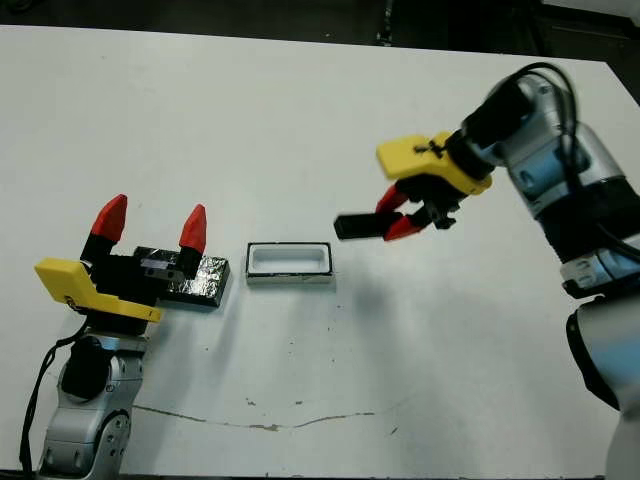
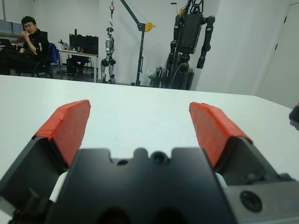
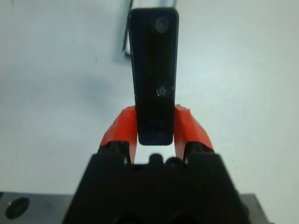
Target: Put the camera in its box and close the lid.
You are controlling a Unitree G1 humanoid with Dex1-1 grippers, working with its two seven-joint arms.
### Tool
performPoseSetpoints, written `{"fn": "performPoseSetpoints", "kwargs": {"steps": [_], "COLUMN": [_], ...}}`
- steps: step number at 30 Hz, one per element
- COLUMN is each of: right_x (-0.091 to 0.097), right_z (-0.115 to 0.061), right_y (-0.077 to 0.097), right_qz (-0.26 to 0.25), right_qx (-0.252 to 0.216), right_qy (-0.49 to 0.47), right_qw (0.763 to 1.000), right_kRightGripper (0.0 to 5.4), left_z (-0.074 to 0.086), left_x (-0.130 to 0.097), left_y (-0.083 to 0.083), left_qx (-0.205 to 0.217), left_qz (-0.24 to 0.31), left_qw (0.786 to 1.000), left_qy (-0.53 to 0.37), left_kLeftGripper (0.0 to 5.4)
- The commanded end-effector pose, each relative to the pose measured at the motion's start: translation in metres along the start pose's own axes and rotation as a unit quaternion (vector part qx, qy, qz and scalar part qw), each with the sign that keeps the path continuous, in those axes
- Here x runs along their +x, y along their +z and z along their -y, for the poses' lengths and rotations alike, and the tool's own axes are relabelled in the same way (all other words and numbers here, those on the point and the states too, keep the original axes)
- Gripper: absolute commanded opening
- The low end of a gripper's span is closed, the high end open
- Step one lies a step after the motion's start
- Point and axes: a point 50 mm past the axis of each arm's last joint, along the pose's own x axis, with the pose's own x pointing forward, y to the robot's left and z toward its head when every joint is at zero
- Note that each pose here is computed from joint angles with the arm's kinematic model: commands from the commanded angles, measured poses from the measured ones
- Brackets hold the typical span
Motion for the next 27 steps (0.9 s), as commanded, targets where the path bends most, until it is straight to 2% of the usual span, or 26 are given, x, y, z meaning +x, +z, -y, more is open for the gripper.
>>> {"fn": "performPoseSetpoints", "kwargs": {"steps": [1, 8, 15, 22, 27], "right_x": [0.003, 0.025, 0.052, 0.068, 0.070], "right_z": [-0.005, -0.019, -0.029, -0.025, -0.020], "right_y": [-0.005, 0.005, 0.013, 0.023, 0.036], "right_qz": [0.027, 0.053, 0.057, 0.071, 0.051], "right_qx": [0.050, 0.104, 0.166, 0.159, 0.116], "right_qy": [-0.034, -0.079, -0.066, -0.042, -0.020], "right_qw": [0.998, 0.990, 0.982, 0.984, 0.992], "right_kRightGripper": [1.66, 1.66, 1.66, 1.66, 1.66], "left_z": [-0.001, 0.001, 0.001, 0.002, 0.004], "left_x": [-0.004, -0.004, -0.003, -0.004, -0.004], "left_y": [-0.003, -0.003, -0.003, -0.003, -0.004], "left_qx": [-0.003, -0.006, 0.001, -0.004, -0.007], "left_qz": [-0.011, -0.012, -0.008, -0.008, -0.010], "left_qw": [1.000, 1.000, 1.000, 1.000, 1.000], "left_qy": [0.006, 0.003, 0.004, 0.004, 0.005], "left_kLeftGripper": [5.40, 5.40, 5.40, 5.40, 5.40]}}
